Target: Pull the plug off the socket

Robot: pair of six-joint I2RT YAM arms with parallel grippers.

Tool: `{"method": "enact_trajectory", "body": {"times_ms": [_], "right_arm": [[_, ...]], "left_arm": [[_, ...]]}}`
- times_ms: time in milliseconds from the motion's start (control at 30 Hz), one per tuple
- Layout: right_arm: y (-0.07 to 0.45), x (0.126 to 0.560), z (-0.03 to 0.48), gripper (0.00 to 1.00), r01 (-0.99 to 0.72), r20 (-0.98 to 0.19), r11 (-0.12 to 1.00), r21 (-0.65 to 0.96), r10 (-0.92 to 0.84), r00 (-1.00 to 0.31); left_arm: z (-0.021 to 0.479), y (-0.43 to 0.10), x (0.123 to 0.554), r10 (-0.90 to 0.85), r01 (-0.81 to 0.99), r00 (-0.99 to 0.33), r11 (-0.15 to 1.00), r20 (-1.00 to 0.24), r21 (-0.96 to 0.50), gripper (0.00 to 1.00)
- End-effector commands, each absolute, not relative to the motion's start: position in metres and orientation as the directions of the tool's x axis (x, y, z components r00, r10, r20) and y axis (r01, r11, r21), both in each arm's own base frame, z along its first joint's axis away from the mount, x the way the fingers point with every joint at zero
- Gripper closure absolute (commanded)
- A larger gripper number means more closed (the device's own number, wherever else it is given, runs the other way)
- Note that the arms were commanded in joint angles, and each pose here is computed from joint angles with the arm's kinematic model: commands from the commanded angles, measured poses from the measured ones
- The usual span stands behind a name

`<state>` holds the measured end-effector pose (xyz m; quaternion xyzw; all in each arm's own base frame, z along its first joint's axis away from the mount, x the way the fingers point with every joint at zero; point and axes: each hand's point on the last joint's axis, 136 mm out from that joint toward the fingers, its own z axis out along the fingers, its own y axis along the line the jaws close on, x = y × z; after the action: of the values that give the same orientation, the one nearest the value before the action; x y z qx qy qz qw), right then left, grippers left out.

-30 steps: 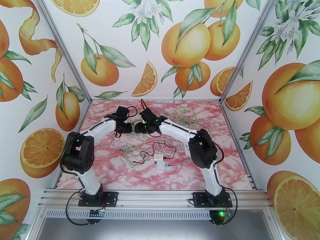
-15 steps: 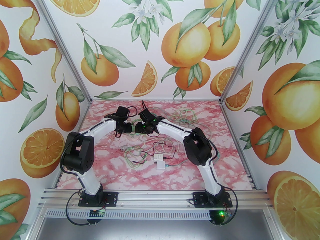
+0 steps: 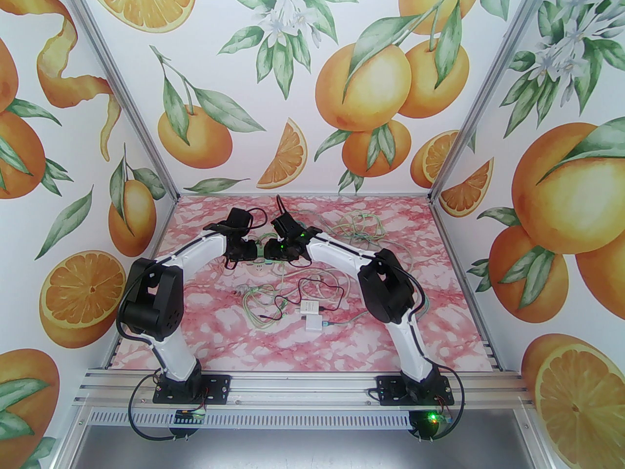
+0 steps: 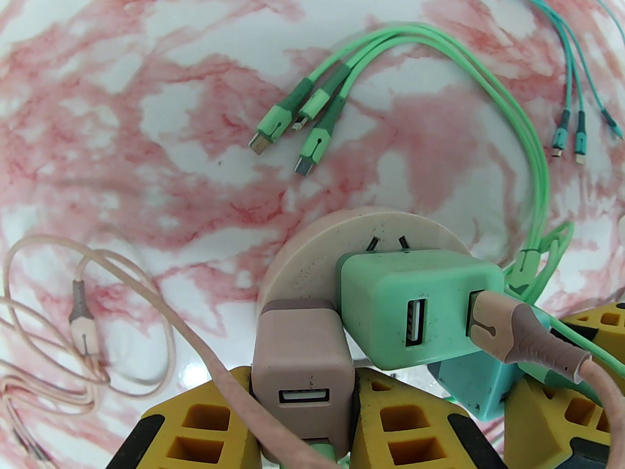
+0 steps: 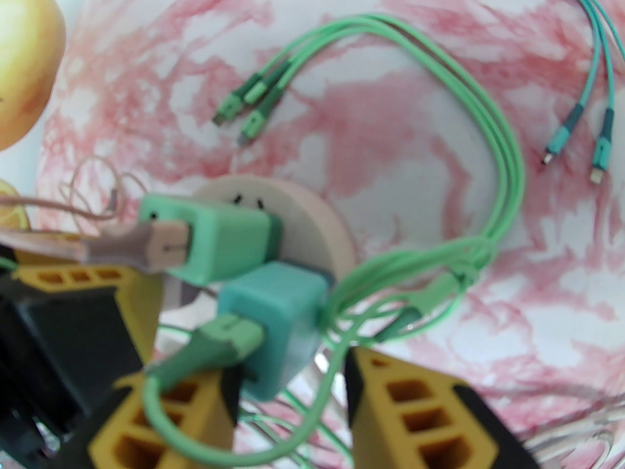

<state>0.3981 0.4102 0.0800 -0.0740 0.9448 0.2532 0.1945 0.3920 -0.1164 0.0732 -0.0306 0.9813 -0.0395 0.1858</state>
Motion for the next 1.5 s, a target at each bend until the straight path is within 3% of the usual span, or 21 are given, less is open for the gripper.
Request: {"method": "enact_trajectory", "body": {"times_ms": [0, 100, 200, 533, 800, 1033, 1200, 1467], "right_arm": [[0.383, 0.368, 0.013, 0.58, -0.217, -0.281, 0.930, 0.295, -0.133, -0.950], [0.384, 0.366, 0.011, 0.58, -0.223, -0.278, 0.932, 0.285, -0.142, -0.950], [0.385, 0.366, 0.011, 0.58, -0.228, -0.279, 0.932, 0.283, -0.148, -0.949], [0.383, 0.364, 0.004, 0.59, -0.233, -0.262, 0.936, 0.264, -0.162, -0.951], [0.388, 0.362, 0.000, 0.60, -0.243, -0.248, 0.930, 0.274, -0.176, -0.953], [0.396, 0.356, -0.004, 0.60, -0.260, -0.230, 0.921, 0.291, -0.196, -0.953], [0.401, 0.343, -0.019, 0.61, -0.257, -0.184, 0.917, 0.306, -0.208, -0.961], [0.398, 0.341, -0.022, 0.61, -0.257, -0.175, 0.919, 0.298, -0.212, -0.961]], "left_arm": [[0.091, -0.138, 0.370, 0.008, 0.031, -0.933, 0.998, -0.360, -0.057, 0.79], [0.089, -0.137, 0.365, 0.070, 0.054, -0.924, 0.997, -0.375, 0.052, 0.79], [0.083, -0.138, 0.361, 0.074, 0.056, -0.927, 0.997, -0.367, 0.061, 0.81], [0.100, -0.132, 0.371, -0.122, -0.049, -0.926, 0.977, -0.358, -0.206, 0.83], [0.097, -0.129, 0.371, -0.174, -0.084, -0.932, 0.957, -0.317, -0.278, 0.84], [0.094, -0.135, 0.369, -0.131, -0.062, -0.934, 0.976, -0.333, -0.210, 0.84], [0.089, -0.154, 0.360, 0.003, 0.019, -0.933, 0.999, -0.360, -0.043, 0.86], [0.091, -0.159, 0.361, -0.039, -0.002, -0.937, 0.994, -0.348, -0.106, 0.87]]}}
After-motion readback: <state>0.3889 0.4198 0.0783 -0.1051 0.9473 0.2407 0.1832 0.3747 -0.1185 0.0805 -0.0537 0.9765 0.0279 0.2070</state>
